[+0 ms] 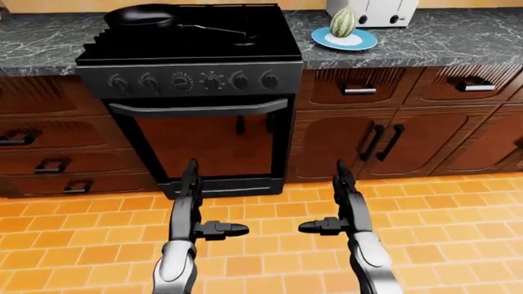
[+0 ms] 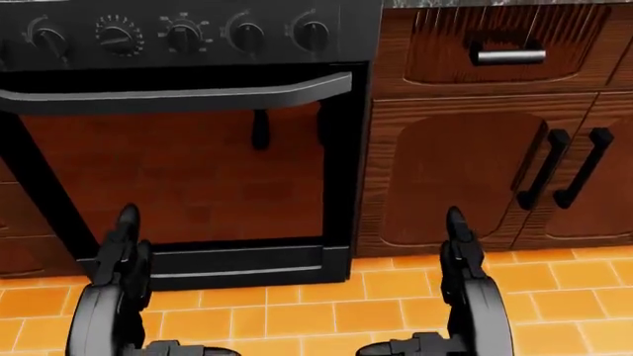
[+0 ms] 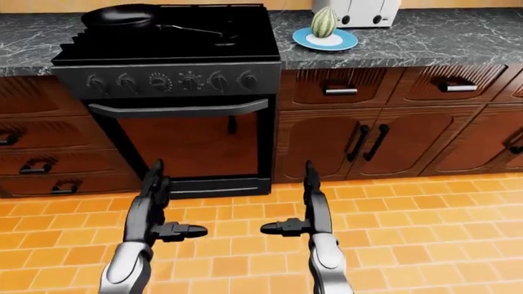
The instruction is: Pick the squash from the plate and place it in the pan.
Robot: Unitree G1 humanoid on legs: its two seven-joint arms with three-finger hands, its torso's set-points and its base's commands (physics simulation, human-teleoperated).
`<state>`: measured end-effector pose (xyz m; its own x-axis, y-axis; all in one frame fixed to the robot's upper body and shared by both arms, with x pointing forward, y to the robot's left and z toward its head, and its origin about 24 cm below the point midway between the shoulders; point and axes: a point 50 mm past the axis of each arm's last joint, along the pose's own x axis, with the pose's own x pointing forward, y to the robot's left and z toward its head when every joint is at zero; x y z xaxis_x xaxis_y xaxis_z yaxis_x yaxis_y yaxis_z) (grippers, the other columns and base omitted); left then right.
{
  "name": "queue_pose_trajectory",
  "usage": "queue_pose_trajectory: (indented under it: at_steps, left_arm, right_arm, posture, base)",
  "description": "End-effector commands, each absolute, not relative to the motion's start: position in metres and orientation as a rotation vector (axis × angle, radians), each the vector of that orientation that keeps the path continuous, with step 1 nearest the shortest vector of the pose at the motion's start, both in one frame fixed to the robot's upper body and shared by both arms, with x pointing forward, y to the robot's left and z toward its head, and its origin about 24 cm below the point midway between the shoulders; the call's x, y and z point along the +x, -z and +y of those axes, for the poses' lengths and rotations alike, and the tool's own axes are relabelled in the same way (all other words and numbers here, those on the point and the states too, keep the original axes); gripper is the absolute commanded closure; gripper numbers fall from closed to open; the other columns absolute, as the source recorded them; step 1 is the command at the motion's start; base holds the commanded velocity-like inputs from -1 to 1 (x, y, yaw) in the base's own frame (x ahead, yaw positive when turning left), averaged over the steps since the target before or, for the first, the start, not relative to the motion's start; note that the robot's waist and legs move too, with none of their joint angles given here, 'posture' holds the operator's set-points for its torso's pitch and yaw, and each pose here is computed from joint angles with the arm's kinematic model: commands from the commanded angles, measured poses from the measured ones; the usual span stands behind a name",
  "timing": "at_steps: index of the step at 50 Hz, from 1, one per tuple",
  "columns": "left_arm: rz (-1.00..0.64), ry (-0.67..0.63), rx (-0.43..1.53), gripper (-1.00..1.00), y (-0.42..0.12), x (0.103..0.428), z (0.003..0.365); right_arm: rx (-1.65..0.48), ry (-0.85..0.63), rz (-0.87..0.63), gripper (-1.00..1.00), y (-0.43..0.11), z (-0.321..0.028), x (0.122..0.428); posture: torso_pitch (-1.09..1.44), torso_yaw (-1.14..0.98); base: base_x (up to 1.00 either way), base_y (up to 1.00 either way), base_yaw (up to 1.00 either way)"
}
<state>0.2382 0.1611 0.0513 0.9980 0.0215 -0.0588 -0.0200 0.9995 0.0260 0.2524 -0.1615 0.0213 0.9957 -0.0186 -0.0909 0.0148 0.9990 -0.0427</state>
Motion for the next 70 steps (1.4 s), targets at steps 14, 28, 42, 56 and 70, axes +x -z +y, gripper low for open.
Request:
queue_pose_trajectory:
  at_steps: [14, 28, 42, 56, 70]
  left_arm:
    - [-0.077, -0.045, 0.011, -1.0, -0.103, 0.266, 0.166]
    - [-0.128, -0.071, 0.009, -1.0, -0.163, 0.314, 0.17]
    - [-0.168, -0.137, 0.049, -1.0, -0.22, 0.337, 0.185]
    - [-0.231, -0.135, 0.036, -1.0, -0.283, 0.33, 0.189]
    - [-0.303, -0.117, 0.054, -1.0, -0.318, 0.307, 0.185]
  right_arm:
    - [-0.073, 0.045, -0.053, -1.0, -0.083, -0.164, 0.281]
    - [-0.123, 0.073, -0.107, -1.0, -0.141, -0.164, 0.316]
    - [-0.1, 0.114, -0.163, -1.0, -0.214, -0.174, 0.334]
    - [-0.091, 0.113, -0.23, -1.0, -0.269, -0.179, 0.322]
    - [-0.048, 0.131, -0.332, -1.0, -0.311, -0.188, 0.292]
  posture:
    - [0.0, 0.0]
    - [0.0, 0.0]
    - [0.0, 0.0]
    - [0.0, 0.0]
    - [0.0, 0.0]
  base:
    - [0.0, 0.0, 0.0]
    - [0.0, 0.0, 0.0]
    - [0.0, 0.0, 0.0]
    - [0.0, 0.0, 0.0]
    - [0.0, 0.0, 0.0]
